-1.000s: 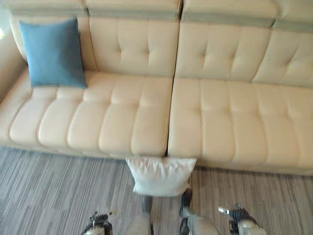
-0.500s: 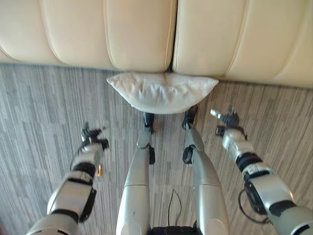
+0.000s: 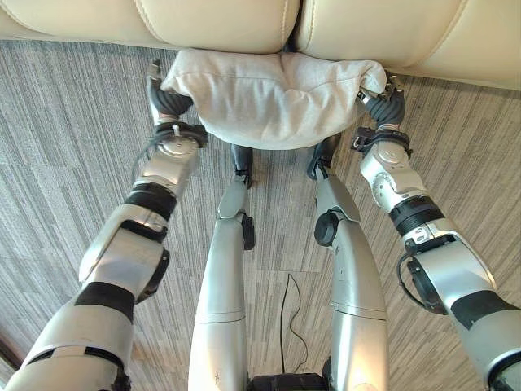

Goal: Pick up all the scattered cushions and arrange them neatly on the sofa.

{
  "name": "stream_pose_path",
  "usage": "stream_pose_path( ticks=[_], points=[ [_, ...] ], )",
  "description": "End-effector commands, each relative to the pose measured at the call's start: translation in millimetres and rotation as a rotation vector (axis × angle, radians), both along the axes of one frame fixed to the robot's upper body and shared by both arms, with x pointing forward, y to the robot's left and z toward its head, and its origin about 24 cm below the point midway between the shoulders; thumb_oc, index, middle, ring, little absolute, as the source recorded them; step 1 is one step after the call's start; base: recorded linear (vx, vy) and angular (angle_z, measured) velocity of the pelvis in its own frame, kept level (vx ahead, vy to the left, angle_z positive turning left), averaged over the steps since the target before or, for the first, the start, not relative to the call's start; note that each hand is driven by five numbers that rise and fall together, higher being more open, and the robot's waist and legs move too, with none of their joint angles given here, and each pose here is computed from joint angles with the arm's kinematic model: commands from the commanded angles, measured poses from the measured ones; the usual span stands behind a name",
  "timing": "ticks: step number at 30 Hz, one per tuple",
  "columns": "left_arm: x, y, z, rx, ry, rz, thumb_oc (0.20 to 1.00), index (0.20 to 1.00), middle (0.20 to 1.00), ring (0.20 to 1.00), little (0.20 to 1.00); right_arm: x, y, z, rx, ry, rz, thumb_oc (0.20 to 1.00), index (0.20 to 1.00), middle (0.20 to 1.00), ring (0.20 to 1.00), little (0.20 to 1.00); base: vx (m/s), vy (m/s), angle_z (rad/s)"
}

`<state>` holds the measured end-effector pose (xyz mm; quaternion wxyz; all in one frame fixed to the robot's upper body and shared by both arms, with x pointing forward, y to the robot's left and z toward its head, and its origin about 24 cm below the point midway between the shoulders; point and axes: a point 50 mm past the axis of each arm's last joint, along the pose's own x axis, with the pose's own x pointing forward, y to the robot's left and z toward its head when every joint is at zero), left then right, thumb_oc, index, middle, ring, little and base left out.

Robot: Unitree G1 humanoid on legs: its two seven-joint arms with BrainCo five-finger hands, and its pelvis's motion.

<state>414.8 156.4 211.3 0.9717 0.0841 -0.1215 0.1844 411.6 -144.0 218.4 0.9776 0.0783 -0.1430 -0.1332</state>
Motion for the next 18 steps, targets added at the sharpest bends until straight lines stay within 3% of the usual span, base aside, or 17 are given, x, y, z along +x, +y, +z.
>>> stream_pose_path(
  ticks=[1, 4, 8, 18],
  points=[
    [-11, -77, -31, -0.118, 0.04, -0.34, 0.2, 0.2, 0.2, 0.2, 0.2, -6, 36, -9, 0.106, -0.045, 0.13, 0.2, 0.2, 0.2, 0.2, 0.2, -0.02, -0.025, 0.04],
    [-22, -107, -50, -0.248, 0.092, -0.445, 0.2, 0.2, 0.2, 0.2, 0.2, -8, 39, -31, 0.236, 0.007, 0.141, 0.2, 0.2, 0.2, 0.2, 0.2, -0.02, -0.017, -0.04],
    [-39, -126, -70, -0.354, 0.12, -0.538, 0.2, 0.2, 0.2, 0.2, 0.2, -18, 37, -69, 0.348, 0.079, 0.158, 0.2, 0.2, 0.2, 0.2, 0.2, -0.05, -0.021, -0.09],
    [-88, -87, -125, -0.383, 0.156, -0.538, 0.2, 0.2, 0.2, 0.2, 0.2, -84, 29, -166, 0.282, 0.265, 0.233, 0.2, 0.2, 0.2, 0.2, 0.2, 0.01, -0.032, -0.1]
  ],
)
